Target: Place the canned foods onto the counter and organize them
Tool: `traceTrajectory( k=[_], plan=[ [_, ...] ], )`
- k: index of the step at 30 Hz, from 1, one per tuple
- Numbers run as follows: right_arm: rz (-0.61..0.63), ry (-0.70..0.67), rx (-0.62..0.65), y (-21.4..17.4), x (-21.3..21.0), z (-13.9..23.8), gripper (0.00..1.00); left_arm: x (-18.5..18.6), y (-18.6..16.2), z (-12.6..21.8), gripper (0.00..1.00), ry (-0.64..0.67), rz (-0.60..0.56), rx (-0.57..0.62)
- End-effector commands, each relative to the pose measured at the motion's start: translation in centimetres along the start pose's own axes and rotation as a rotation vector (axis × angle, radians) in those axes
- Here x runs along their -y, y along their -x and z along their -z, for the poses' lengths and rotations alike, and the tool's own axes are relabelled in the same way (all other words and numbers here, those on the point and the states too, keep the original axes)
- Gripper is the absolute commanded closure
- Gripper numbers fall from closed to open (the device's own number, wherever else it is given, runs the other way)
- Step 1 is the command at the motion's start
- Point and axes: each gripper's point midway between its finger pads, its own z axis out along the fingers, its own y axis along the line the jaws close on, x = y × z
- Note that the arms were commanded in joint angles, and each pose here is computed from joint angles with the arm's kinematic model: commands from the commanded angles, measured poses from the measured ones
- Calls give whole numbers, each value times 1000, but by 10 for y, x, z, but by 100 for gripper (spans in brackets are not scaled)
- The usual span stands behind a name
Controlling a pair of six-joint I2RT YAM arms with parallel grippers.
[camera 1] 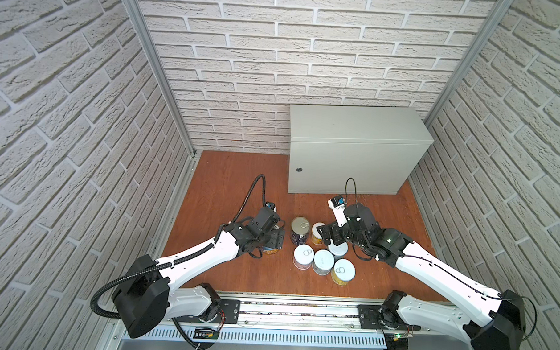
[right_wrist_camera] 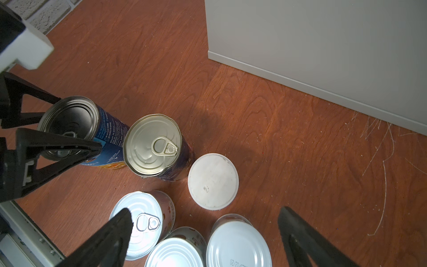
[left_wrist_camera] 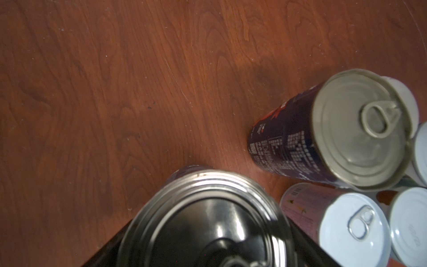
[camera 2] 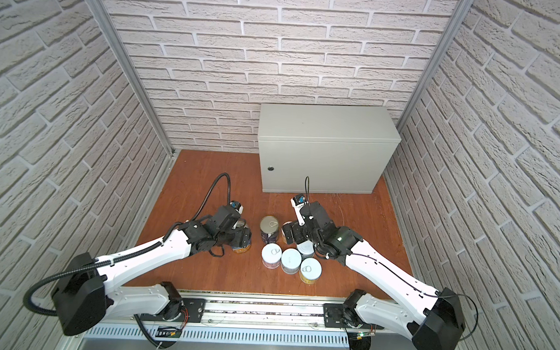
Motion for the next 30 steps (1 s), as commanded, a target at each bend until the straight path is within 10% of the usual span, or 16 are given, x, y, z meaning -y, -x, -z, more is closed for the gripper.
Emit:
traceTrajectory(
  k=[1, 30],
  plan=[
    [11, 24, 34, 5, -5, -1, 1, -1, 30, 18, 51, 15, -10, 110],
    [44, 95, 91, 35, -29, 0, 1, 12, 83, 45, 52, -142, 54, 182]
  ],
)
